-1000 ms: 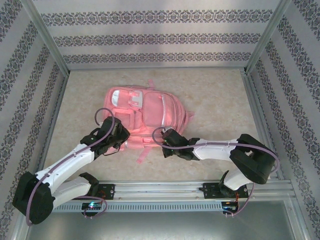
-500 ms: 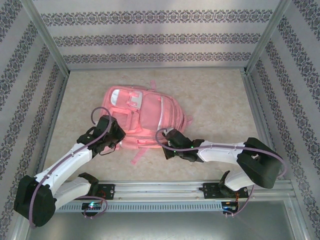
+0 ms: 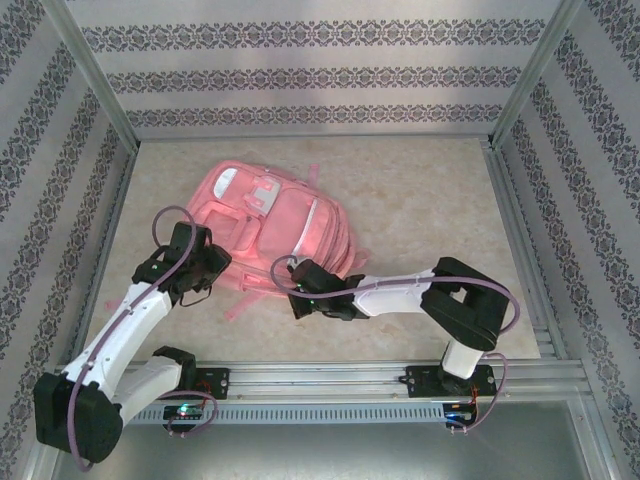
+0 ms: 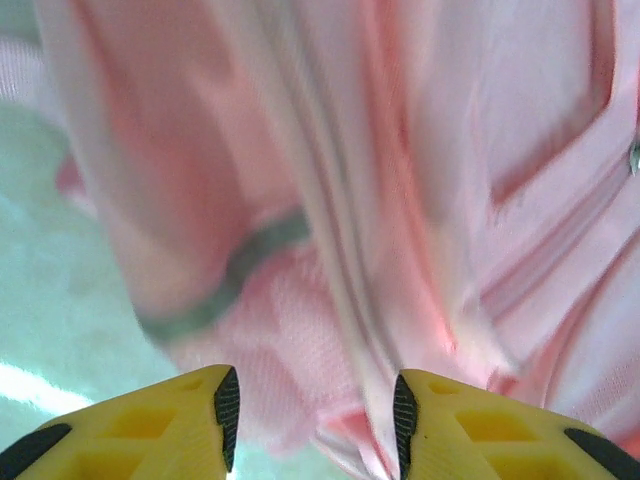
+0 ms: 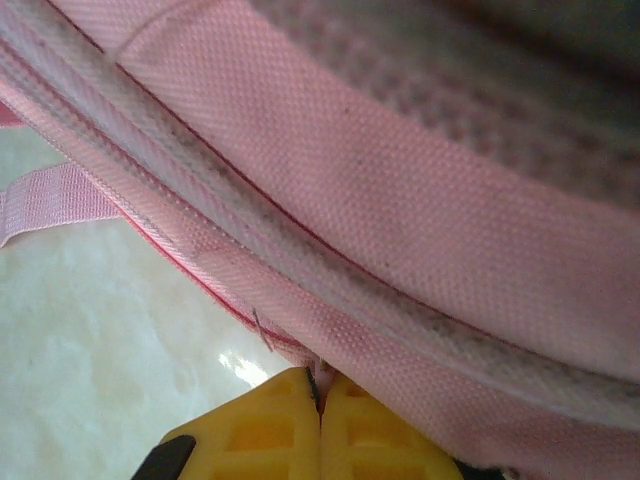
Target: Pack the student bag
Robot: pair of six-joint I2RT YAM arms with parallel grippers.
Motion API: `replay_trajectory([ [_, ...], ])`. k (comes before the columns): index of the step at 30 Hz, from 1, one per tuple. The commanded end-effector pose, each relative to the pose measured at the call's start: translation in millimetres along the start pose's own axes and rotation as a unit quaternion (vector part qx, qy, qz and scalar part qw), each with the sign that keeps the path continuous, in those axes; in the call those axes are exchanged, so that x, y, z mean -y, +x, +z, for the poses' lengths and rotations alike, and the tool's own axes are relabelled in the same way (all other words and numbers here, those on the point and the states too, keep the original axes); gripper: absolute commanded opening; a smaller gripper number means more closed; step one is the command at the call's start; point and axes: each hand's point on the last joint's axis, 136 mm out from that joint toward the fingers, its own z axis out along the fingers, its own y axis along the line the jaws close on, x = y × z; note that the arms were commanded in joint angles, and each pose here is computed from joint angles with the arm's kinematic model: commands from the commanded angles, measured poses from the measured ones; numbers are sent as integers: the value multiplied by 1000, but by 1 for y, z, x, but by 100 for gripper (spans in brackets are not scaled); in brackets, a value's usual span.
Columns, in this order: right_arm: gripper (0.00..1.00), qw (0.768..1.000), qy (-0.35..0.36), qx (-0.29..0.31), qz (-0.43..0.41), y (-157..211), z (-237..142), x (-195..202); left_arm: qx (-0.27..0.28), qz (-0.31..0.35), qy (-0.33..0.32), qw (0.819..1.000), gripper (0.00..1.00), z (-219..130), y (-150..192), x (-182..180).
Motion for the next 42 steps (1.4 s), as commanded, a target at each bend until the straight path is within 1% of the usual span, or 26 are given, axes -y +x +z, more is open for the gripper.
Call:
replay_trajectory([
  [1,0,998,-37,45,13,-31,5,-28,-58,-47,0,997,46,3,34,-10],
  [5,0,998,-42,45,19,-32,10,-30,-65,-46,28,996,47,5,54,1],
  [11,0,998,-48,42,27,-28,14,-31,-71,-38,50,995,49,21,70,17],
  [20,0,996,-62,43,38,-24,15,-31,-30,-21,111,993,48,33,61,53],
  [23,0,995,-71,43,47,-24,15,-32,-18,-14,110,994,47,40,58,52],
  [28,0,995,-73,45,51,-25,15,-31,-7,-8,88,996,44,56,57,42],
  [29,0,995,-73,46,50,-25,15,-31,-2,-7,84,996,42,57,56,40],
  [32,0,996,-61,42,50,-22,14,-26,26,10,90,996,34,54,44,46],
  [37,0,999,-20,21,37,-10,7,-8,70,26,89,993,11,42,17,48],
  [39,0,999,-13,11,34,-5,5,-3,74,24,85,993,2,42,13,45],
  [40,0,999,-10,8,35,-3,4,0,73,21,83,994,0,44,12,43],
  [42,0,999,-4,4,37,1,1,6,70,16,81,994,0,47,11,37],
])
